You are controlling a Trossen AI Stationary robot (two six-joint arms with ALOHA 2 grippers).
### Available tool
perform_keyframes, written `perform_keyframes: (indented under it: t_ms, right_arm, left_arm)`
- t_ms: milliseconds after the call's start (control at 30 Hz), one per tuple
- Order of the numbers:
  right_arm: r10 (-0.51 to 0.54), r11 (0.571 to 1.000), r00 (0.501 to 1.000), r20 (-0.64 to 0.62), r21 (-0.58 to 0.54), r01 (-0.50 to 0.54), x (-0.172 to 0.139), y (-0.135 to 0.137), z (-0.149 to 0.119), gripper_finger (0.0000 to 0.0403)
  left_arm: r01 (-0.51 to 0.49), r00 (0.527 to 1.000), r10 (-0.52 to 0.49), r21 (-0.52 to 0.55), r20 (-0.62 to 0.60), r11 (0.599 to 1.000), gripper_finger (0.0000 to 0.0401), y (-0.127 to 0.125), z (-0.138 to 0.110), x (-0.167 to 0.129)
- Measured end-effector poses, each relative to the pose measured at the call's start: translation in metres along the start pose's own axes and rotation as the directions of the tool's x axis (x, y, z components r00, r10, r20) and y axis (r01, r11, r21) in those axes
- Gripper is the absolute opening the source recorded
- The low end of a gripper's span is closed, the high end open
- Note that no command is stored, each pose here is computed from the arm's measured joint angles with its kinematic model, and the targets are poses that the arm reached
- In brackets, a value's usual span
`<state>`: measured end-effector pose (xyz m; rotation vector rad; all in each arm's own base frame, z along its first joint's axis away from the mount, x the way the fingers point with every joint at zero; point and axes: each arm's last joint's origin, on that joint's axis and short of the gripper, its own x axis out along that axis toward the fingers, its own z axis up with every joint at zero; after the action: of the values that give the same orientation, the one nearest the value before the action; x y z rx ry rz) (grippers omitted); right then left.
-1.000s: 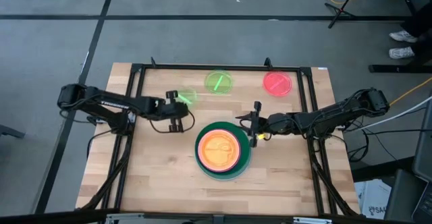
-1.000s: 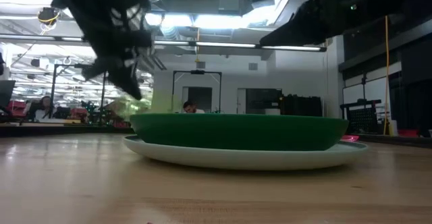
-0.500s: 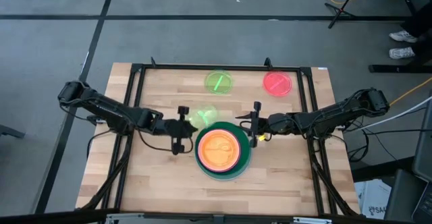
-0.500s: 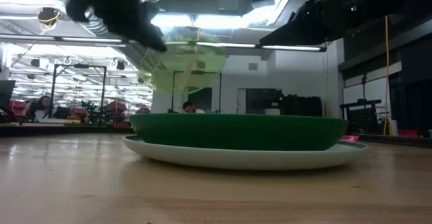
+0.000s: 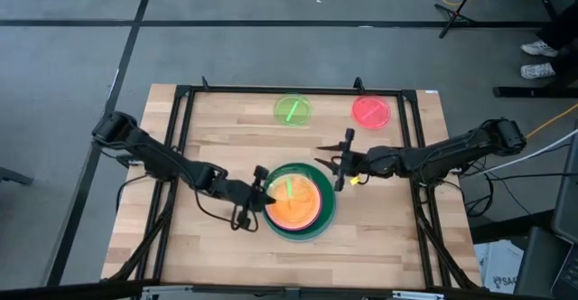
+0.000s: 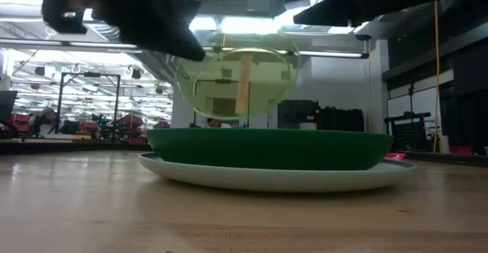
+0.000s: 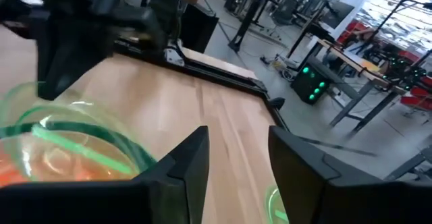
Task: Stack plastic plates
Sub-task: Stack the left green transparent plate on top of the orange transparent plate
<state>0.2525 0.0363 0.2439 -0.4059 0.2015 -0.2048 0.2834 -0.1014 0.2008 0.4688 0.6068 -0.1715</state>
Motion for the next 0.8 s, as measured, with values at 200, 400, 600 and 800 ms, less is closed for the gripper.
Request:
perform_keyframes:
  t_ms: [200,400,600,800]
  right_arm:
    - [0.013,1.0,0.999,-0.032,-0.016,-0.014,-0.003,0.0,-0.002,0.0147]
    - [0.02,1.0,0.999,-0.045,-0.022,-0.021,-0.002,0.0,-0.004,0.0147]
    - [0.036,0.999,0.998,-0.046,-0.016,-0.037,-0.002,0.001,-0.004,0.0147]
    - [0.036,0.999,0.998,-0.047,-0.016,-0.037,-0.002,0.001,-0.004,0.0147]
  left_arm:
    - [0.097,0.995,-0.097,-0.014,-0.024,0.995,0.0,-0.011,-0.009,0.019]
    - [0.117,0.991,-0.118,-0.01,-0.059,0.993,0.0,-0.016,-0.016,0.031]
    - [0.127,0.989,-0.128,-0.014,-0.073,0.992,0.0014,-0.018,-0.019,0.034]
    - [0.099,0.991,-0.105,-0.074,-0.078,0.992,0.0061,-0.017,-0.019,0.033]
